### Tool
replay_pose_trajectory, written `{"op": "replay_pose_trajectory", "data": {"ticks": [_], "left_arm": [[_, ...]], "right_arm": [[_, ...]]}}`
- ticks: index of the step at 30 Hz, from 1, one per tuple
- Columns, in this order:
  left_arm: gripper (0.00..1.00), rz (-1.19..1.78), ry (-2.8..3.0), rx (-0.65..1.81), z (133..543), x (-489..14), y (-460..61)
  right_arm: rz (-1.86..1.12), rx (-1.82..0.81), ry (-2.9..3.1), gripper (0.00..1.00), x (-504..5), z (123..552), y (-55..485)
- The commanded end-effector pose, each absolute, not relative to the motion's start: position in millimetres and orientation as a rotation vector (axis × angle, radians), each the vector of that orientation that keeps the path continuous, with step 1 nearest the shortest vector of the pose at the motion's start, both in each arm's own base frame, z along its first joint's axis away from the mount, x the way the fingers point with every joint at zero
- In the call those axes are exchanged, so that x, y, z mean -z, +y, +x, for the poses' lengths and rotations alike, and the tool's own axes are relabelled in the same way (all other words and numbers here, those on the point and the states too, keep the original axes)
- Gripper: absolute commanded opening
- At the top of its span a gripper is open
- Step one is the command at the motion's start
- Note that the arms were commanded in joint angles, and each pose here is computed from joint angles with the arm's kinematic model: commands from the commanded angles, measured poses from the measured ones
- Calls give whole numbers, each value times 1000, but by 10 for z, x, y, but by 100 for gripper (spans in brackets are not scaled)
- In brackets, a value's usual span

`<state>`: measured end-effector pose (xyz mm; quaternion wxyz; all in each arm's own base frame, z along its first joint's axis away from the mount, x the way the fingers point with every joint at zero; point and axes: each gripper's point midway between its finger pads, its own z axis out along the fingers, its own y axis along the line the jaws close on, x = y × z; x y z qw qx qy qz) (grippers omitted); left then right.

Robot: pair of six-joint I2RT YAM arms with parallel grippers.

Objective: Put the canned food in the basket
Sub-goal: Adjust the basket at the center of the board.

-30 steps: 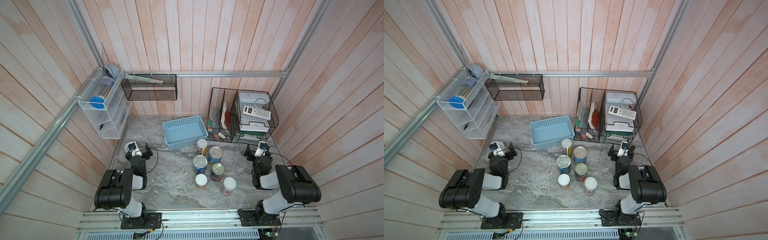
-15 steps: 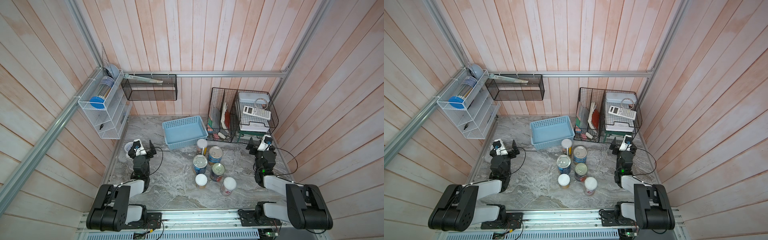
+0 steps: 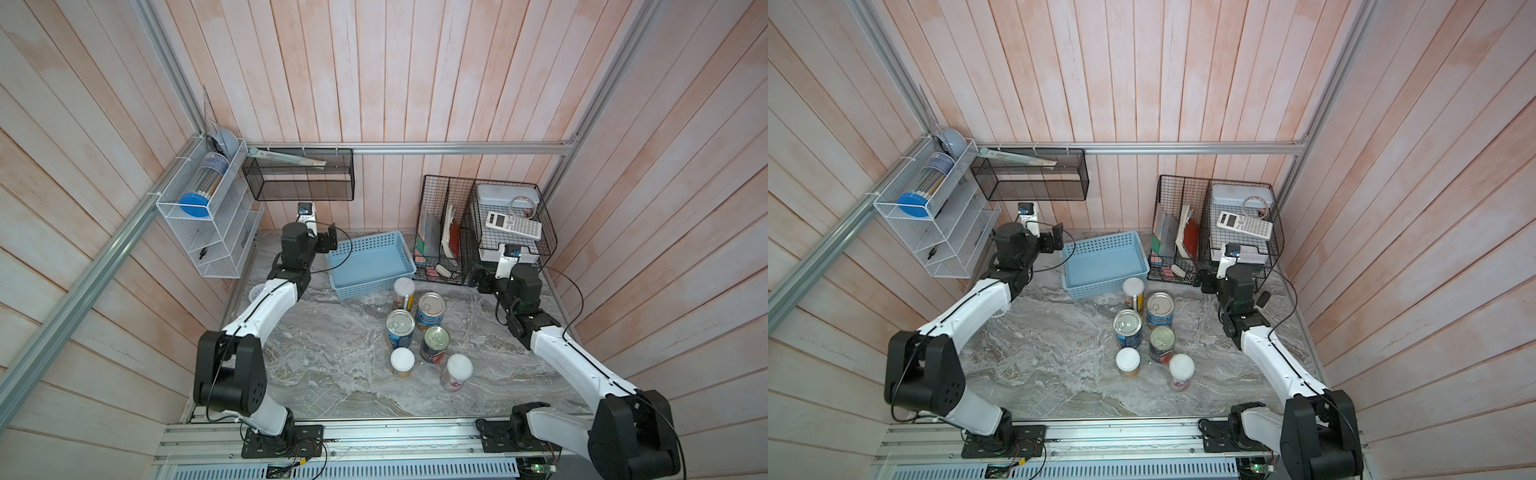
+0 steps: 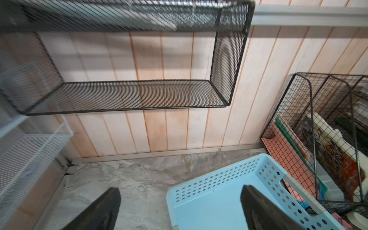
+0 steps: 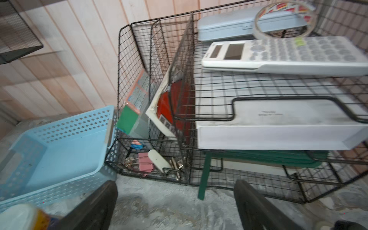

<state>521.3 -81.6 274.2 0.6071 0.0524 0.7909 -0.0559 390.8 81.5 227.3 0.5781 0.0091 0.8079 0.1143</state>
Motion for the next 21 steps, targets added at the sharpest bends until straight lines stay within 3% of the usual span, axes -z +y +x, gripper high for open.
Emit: {"op": "replay_pose_trajectory", "data": {"ticks": [1, 13, 21], "left_arm": [[99, 143, 2163, 278, 5176, -1848, -980], [89, 105, 2388, 211, 5452, -972, -917], [71, 39, 2506, 208, 5097, -673, -831]], "right_arm": [[-49, -330, 2037, 98, -2069, 3743, 1088], [-228, -389, 2061, 98, -2339, 3536, 1654], [-298, -392, 2060, 98, -2420, 3542, 1880]]}}
